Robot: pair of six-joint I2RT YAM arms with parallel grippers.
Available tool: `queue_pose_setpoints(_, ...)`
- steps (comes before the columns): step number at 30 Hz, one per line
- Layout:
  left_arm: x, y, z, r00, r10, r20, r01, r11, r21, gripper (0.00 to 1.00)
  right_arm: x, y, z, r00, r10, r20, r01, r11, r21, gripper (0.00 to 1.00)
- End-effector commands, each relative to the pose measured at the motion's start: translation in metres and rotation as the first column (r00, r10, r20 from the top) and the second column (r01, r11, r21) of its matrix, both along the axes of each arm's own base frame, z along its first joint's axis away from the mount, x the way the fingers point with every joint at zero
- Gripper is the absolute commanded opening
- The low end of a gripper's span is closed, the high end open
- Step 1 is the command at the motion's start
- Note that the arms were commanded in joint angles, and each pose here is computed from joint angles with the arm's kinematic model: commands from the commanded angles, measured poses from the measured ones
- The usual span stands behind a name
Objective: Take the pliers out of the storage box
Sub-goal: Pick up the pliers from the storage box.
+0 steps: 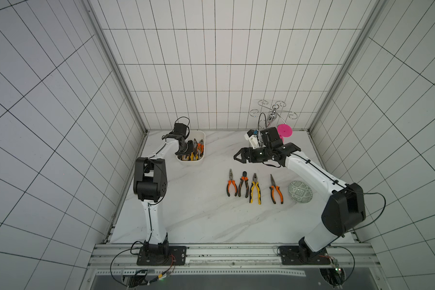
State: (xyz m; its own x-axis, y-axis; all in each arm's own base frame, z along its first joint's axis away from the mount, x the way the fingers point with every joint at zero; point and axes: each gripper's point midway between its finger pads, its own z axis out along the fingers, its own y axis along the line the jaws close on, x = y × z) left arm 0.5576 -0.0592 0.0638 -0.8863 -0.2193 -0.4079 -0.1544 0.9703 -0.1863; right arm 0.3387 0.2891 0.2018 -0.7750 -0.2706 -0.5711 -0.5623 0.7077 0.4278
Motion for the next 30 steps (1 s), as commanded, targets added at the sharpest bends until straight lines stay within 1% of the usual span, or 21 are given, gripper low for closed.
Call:
queue_pose_setpoints(1,-0.002,-0.014,0.001,0.999,-0.035,0.007,0.036,0.998,-0.051,0.0,0.0,0.0,0.021,1.0,0.011,0.028,-0.012,1.0,0.026,0.87)
queue_pose_setpoints(4,-0.006,-0.016,0.011,0.999,-0.044,0.027,0.045,0.997,-0.057,0.0,-0.003,0.001,0.024,1.0,0.005,0.014,-0.006,0.999,0.05,0.87)
queue_pose_setpoints(8,-0.013,-0.02,0.035,0.991,-0.075,0.11,0.08,0.996,-0.038,0.0,-0.004,0.01,0.032,1.0,-0.003,-0.014,0.004,0.992,0.122,0.86)
queue_pose_setpoints(12,-0.023,-0.02,0.064,0.977,-0.089,0.196,0.093,0.996,-0.013,0.0,-0.003,0.015,0.04,0.999,-0.025,-0.019,0.028,0.984,0.178,0.86)
queue_pose_setpoints(14,-0.03,-0.021,0.073,0.968,-0.115,0.223,0.117,0.993,0.0,0.0,-0.002,0.017,0.044,0.999,-0.031,-0.023,0.035,0.979,0.202,0.86)
queue_pose_setpoints(19,-0.055,-0.033,0.102,0.931,-0.186,0.313,0.19,0.982,0.018,0.0,0.004,0.025,0.062,0.997,-0.064,-0.036,0.071,0.954,0.291,0.85)
queue_pose_setpoints(24,-0.087,-0.05,0.128,0.884,-0.231,0.407,0.237,0.971,0.038,0.0,0.016,0.034,0.085,0.993,-0.104,-0.054,0.116,0.914,0.39,0.84)
queue_pose_setpoints(28,-0.114,-0.073,0.141,0.85,-0.282,0.446,0.292,0.955,0.048,0.0,0.018,0.041,0.096,0.991,-0.114,-0.067,0.132,0.886,0.445,0.83)
queue_pose_setpoints(30,-0.13,-0.087,0.15,0.818,-0.321,0.478,0.333,0.941,0.062,0.0,0.015,0.047,0.1,0.992,-0.111,-0.064,0.128,0.882,0.454,0.82)
